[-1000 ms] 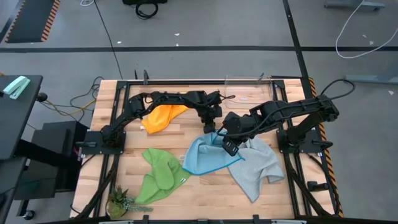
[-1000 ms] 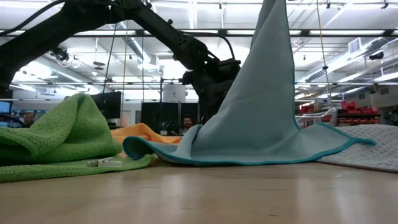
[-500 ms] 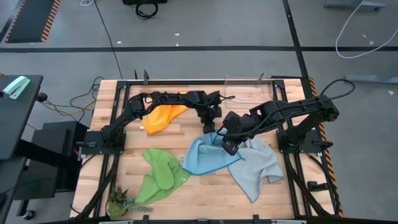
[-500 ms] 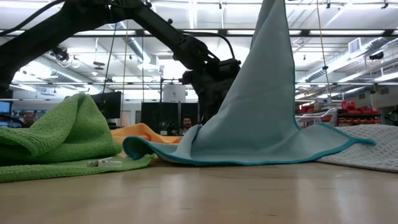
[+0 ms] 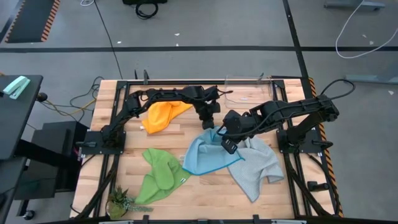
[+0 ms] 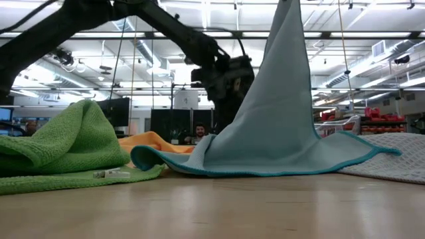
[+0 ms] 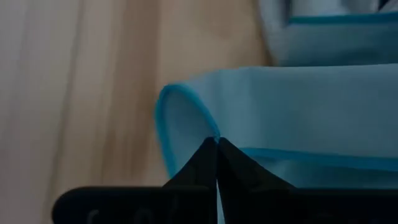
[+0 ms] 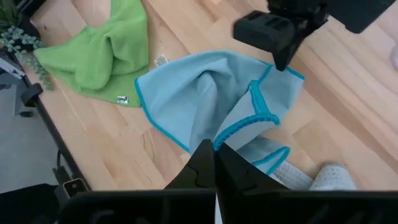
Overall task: Fold microfiber towels
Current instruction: Fold the blue microfiber cloth
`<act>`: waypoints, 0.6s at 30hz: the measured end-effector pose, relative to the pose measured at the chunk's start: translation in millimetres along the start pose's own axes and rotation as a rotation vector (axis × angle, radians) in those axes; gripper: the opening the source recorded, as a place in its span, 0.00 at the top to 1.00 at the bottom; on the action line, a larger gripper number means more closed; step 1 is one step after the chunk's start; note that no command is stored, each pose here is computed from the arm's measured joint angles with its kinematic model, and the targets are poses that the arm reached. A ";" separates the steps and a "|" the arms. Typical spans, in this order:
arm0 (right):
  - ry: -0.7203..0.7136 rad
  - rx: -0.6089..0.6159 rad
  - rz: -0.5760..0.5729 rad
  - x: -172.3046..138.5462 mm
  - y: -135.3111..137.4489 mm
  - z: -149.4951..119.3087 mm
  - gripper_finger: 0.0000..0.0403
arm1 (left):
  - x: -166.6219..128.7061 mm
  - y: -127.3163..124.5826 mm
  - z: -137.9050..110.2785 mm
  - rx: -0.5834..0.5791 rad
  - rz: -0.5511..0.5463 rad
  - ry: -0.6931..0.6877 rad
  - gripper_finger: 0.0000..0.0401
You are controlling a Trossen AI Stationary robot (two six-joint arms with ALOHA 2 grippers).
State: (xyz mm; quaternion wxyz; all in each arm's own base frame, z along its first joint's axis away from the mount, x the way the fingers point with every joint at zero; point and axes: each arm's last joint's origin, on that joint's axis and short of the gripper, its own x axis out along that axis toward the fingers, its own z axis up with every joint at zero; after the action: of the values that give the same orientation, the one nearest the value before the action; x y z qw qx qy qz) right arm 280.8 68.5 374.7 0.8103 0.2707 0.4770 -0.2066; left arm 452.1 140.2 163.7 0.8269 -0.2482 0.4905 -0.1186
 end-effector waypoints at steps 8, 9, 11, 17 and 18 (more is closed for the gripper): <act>0.000 0.023 -0.137 -0.7 -10.2 -4.7 1.00 | -65.8 -25.2 7.8 0.021 0.125 -0.088 0.99; 0.003 0.022 -0.155 -1.2 -11.6 -5.3 1.00 | -74.9 -28.4 7.0 0.017 0.154 -0.091 0.99; -0.001 0.015 -0.183 -2.6 -13.8 -5.9 1.00 | -93.5 -35.0 6.5 0.018 0.203 -0.114 0.99; -0.084 0.019 -0.247 -17.8 -25.9 -6.8 1.00 | -154.8 -59.9 -0.7 -0.008 0.332 -0.211 1.00; -0.110 0.026 -0.259 -22.4 -29.5 -6.7 1.00 | -166.4 -65.3 -2.3 -0.012 0.353 -0.239 1.00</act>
State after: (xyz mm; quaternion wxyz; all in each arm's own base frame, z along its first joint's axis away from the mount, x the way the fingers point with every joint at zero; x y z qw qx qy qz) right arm 248.6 51.8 384.7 0.7982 0.2058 0.4599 -0.3301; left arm 371.6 157.3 322.4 0.8855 -0.1759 0.4256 0.0612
